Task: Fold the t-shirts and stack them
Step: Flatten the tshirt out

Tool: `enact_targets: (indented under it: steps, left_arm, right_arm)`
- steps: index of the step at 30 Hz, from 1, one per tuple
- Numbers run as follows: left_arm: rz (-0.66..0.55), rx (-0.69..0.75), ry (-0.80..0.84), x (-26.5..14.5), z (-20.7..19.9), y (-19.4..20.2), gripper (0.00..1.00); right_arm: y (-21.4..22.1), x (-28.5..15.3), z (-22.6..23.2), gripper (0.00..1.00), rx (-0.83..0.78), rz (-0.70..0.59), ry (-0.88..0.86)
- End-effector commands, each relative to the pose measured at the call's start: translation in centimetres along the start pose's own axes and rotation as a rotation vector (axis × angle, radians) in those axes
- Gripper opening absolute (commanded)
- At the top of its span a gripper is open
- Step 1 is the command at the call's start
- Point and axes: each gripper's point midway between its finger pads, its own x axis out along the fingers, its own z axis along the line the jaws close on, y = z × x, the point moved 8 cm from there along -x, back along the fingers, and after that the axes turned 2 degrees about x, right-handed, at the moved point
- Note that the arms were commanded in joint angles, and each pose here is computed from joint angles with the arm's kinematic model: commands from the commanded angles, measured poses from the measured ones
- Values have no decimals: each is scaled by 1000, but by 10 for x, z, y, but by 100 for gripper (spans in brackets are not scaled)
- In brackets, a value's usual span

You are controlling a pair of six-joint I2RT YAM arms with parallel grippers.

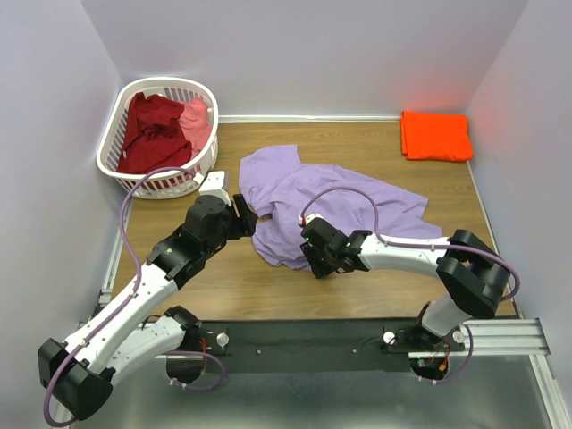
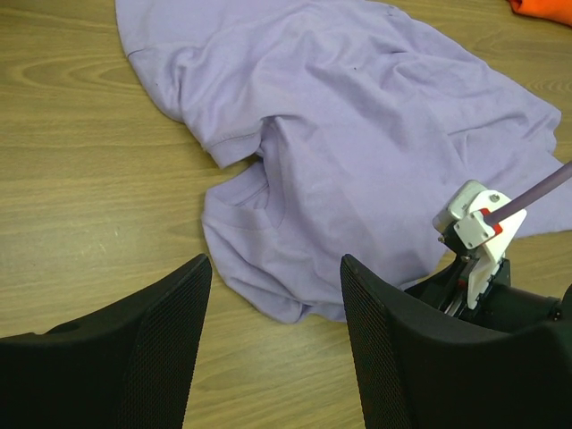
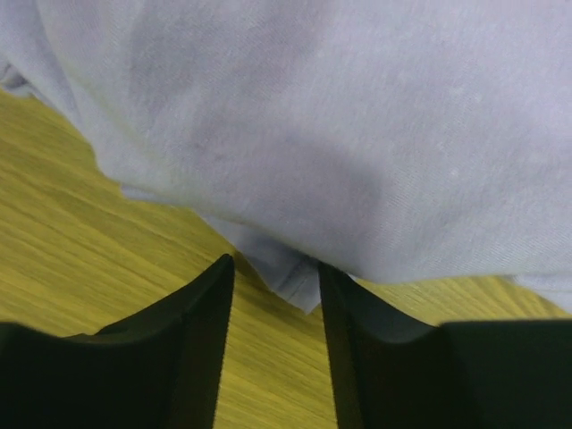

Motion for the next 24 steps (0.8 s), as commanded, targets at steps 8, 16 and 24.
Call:
enact_targets:
  steps: [8,16,24]
  left_arm:
    - [-17,14,-37,-3,7,0,68]
    - [-52,34,-65,-12,5,-17,68]
    - [-83,37,-111,-22,7,-30,68]
  right_arm:
    - [3,-5,6,1,-34,37,38]
    - [-32,-61,72,1,-43,16,-390]
    - [-25,-91,145,31,-167,107,-693]
